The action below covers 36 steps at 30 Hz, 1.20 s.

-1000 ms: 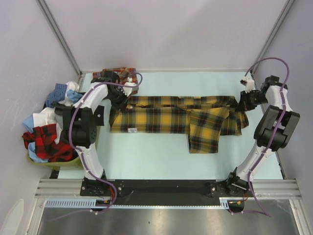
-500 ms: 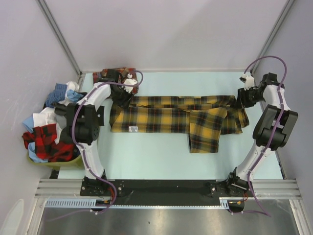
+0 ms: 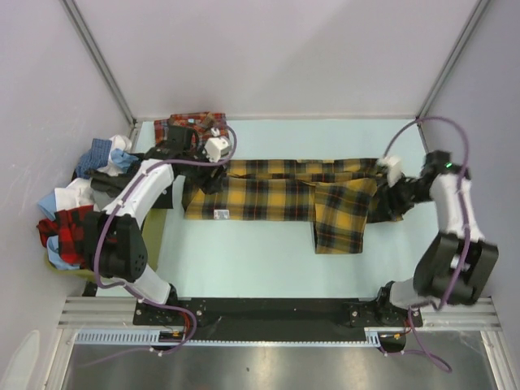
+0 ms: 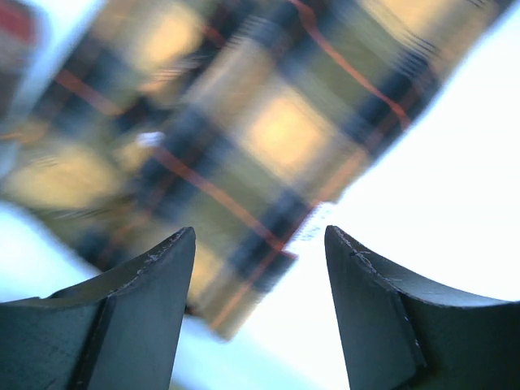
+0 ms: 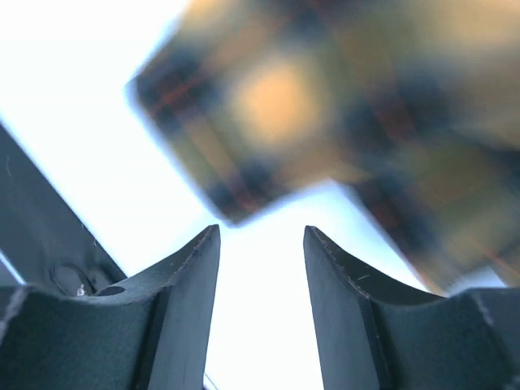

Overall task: Fold and stack the long sleeve shirts
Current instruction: Fold the shirt

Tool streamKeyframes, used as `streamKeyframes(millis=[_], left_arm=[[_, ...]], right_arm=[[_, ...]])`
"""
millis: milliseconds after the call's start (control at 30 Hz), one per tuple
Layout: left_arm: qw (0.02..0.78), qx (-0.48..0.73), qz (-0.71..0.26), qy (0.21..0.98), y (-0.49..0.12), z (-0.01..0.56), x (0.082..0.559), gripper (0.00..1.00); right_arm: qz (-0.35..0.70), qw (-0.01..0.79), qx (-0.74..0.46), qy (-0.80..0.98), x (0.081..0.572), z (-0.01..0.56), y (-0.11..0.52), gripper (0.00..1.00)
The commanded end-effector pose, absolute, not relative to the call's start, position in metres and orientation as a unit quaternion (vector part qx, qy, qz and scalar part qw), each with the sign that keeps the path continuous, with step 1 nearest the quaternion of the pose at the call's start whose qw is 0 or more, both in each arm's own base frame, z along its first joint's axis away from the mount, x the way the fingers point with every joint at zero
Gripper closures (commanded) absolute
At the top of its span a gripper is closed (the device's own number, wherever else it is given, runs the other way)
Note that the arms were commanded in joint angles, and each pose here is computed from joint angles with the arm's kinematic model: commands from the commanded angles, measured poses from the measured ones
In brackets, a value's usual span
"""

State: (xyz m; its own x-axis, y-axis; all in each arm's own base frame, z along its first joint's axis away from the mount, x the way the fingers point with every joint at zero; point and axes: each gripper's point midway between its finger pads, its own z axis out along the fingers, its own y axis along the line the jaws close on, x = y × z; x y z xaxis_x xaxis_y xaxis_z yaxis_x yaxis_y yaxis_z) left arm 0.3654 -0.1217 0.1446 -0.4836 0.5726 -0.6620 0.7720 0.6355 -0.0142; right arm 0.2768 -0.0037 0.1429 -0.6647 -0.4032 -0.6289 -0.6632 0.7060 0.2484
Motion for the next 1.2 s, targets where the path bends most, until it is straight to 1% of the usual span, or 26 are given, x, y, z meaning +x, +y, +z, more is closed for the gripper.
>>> streamKeyframes(millis=[0,133,267,300,367,400,500,600,633,700,733,767,833,867,900,967,1033,1067,1100,1167], left_arm=[[0.290,0.405,-0.209,0.842,-0.147,0.126,0.340,0.30],[0.287,0.406,-0.210,0.842,-0.148,0.126,0.334,0.30],[0.280,0.412,-0.206,0.843,-0.144,0.121,0.325,0.30],[0.279,0.413,-0.206,0.842,-0.144,0.122,0.323,0.30],[0.278,0.412,-0.204,0.843,-0.142,0.121,0.321,0.29],[0.278,0.411,-0.204,0.844,-0.142,0.121,0.321,0.29],[0.277,0.413,-0.203,0.844,-0.141,0.122,0.318,0.29],[0.276,0.417,-0.200,0.843,-0.139,0.121,0.315,0.29],[0.275,0.418,-0.199,0.843,-0.139,0.120,0.316,0.29],[0.273,0.418,-0.200,0.843,-0.139,0.119,0.316,0.30],[0.274,0.418,-0.200,0.842,-0.140,0.119,0.317,0.30],[0.276,0.419,-0.201,0.841,-0.140,0.120,0.319,0.30],[0.279,0.421,-0.203,0.839,-0.142,0.122,0.320,0.30],[0.280,0.423,-0.204,0.837,-0.143,0.124,0.320,0.30],[0.282,0.425,-0.204,0.836,-0.143,0.125,0.321,0.30],[0.283,0.428,-0.205,0.834,-0.143,0.126,0.321,0.30],[0.283,0.429,-0.206,0.833,-0.144,0.128,0.321,0.30],[0.284,0.430,-0.205,0.832,-0.144,0.129,0.323,0.30],[0.287,0.431,-0.205,0.831,-0.144,0.130,0.323,0.30],[0.287,0.431,-0.203,0.831,-0.144,0.131,0.325,0.30]], right_arm=[[0.213,0.268,-0.489,0.803,0.231,0.112,0.048,0.50],[0.204,0.250,-0.569,0.756,0.209,0.089,0.082,0.50],[0.185,0.226,-0.622,0.727,0.192,0.061,0.103,0.47],[0.171,0.228,-0.634,0.719,0.195,0.057,0.109,0.47],[0.163,0.215,-0.642,0.718,0.189,0.040,0.111,0.46],[0.145,0.221,-0.645,0.717,0.196,0.038,0.115,0.46],[0.130,0.195,-0.641,0.731,0.197,0.023,0.114,0.46],[0.119,0.193,-0.632,0.741,0.207,0.020,0.115,0.54],[0.112,0.194,-0.629,0.744,0.210,0.019,0.115,0.66],[0.099,0.197,-0.629,0.745,0.216,0.020,0.114,0.80],[0.098,0.199,-0.627,0.747,0.218,0.023,0.114,0.94],[0.095,0.211,-0.626,0.745,0.223,0.032,0.117,1.00],[0.106,0.212,-0.626,0.743,0.220,0.047,0.119,1.00],[0.125,0.204,-0.625,0.743,0.210,0.055,0.122,1.00],[0.125,0.235,-0.627,0.732,0.219,0.081,0.129,1.00],[0.147,0.239,-0.631,0.723,0.211,0.102,0.133,1.00],[0.154,0.260,-0.636,0.710,0.215,0.128,0.136,1.00],[0.170,0.255,-0.631,0.712,0.211,0.134,0.136,1.00],[0.171,0.263,-0.629,0.711,0.218,0.145,0.137,1.00],[0.183,0.236,-0.632,0.715,0.215,0.143,0.133,1.00]])
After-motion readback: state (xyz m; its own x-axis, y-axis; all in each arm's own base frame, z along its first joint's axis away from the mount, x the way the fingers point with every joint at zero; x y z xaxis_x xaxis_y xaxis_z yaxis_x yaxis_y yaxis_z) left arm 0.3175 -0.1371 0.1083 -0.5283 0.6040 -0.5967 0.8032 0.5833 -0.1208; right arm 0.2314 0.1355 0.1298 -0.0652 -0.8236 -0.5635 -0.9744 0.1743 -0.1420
